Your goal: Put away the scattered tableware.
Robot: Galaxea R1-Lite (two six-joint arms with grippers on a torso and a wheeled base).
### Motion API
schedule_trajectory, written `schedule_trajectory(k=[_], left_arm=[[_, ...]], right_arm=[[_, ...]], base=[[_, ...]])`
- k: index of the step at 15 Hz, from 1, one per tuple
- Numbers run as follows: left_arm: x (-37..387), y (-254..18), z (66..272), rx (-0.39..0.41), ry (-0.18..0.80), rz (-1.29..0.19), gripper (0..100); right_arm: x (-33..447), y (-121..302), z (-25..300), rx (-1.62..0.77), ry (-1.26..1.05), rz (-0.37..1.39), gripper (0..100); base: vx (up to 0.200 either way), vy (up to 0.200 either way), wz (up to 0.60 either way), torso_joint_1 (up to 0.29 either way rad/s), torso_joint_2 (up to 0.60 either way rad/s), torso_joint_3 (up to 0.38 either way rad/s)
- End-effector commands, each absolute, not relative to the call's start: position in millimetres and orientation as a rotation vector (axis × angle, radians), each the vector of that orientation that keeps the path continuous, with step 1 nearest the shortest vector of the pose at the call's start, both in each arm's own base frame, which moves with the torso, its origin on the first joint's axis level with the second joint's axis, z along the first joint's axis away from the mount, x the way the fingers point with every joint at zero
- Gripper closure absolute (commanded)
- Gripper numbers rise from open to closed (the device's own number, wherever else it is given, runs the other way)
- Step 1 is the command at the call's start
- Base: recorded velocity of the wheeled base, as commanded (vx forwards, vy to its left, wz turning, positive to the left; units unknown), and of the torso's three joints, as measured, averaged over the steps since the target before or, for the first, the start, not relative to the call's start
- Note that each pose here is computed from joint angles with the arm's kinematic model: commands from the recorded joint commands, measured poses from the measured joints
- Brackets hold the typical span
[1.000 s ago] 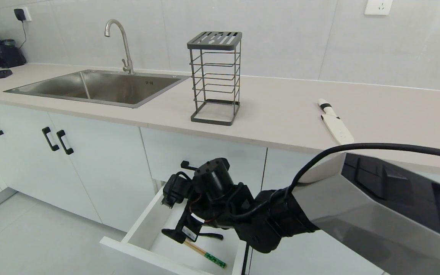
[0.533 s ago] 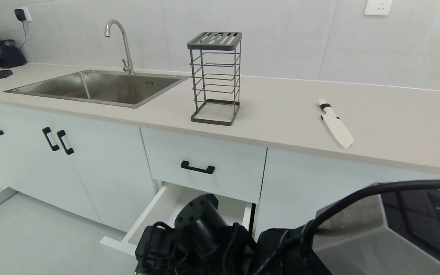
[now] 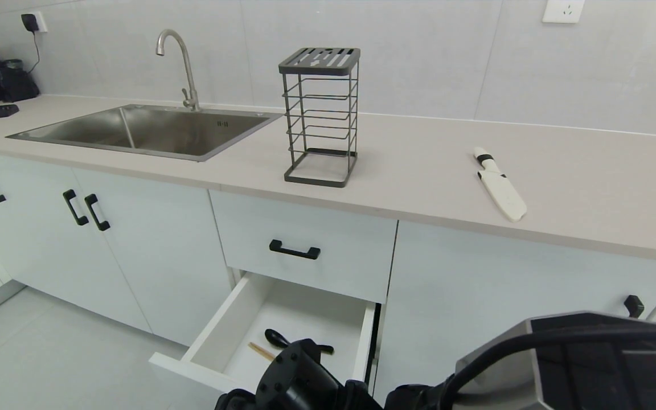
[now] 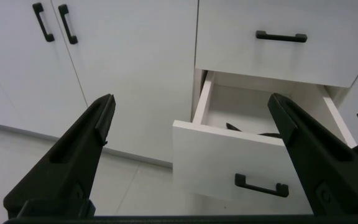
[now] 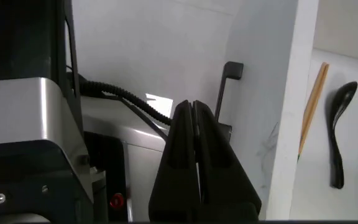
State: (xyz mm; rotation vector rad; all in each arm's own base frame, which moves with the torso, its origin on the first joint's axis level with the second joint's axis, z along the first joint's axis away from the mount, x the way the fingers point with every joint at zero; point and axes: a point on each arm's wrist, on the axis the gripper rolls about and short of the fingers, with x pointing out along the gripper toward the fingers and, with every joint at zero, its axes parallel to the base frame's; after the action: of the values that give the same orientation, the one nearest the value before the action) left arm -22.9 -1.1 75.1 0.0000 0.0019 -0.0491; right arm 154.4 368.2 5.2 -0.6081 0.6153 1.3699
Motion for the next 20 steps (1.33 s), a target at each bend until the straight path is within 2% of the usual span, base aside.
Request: schedule_trajectory(k=[1,6,9,11,20], left_arm=[[-22.8,-1.1,75.2,0.0,0.003,-0.049,0],[-22.8,-1.1,75.2,0.0,0.003,-0.049,0],[-22.8,-1.1,75.2,0.0,0.003,-0.049,0],[-22.8,-1.1,75.2,0.0,0.003,-0.049,0],[-22.8,-1.1,75.2,0.0,0.003,-0.049,0]], right_arm=[[157.4,367.6,-12.8,-0.643,0.652,1.323,100],[161.6,368.2,-26.6,-0.693,0.661,1.063,100],[203.6,365.3,-11.5,-0.686,0.549,0.893,100],[209.1,368.0,-6.1,-0.692,0.475,0.915,100],[204.1,360.1,-8.1,-0.692,0.501,0.937,100]], base=[[0.0,0.0,0.0,0.0,0.0,0.0],[0.0,0.0,0.0,0.0,0.0,0.0],[0.0,0.0,0.0,0.0,0.0,0.0],[0.0,0.0,0.0,0.0,0.0,0.0],[0.0,0.0,0.0,0.0,0.0,0.0]])
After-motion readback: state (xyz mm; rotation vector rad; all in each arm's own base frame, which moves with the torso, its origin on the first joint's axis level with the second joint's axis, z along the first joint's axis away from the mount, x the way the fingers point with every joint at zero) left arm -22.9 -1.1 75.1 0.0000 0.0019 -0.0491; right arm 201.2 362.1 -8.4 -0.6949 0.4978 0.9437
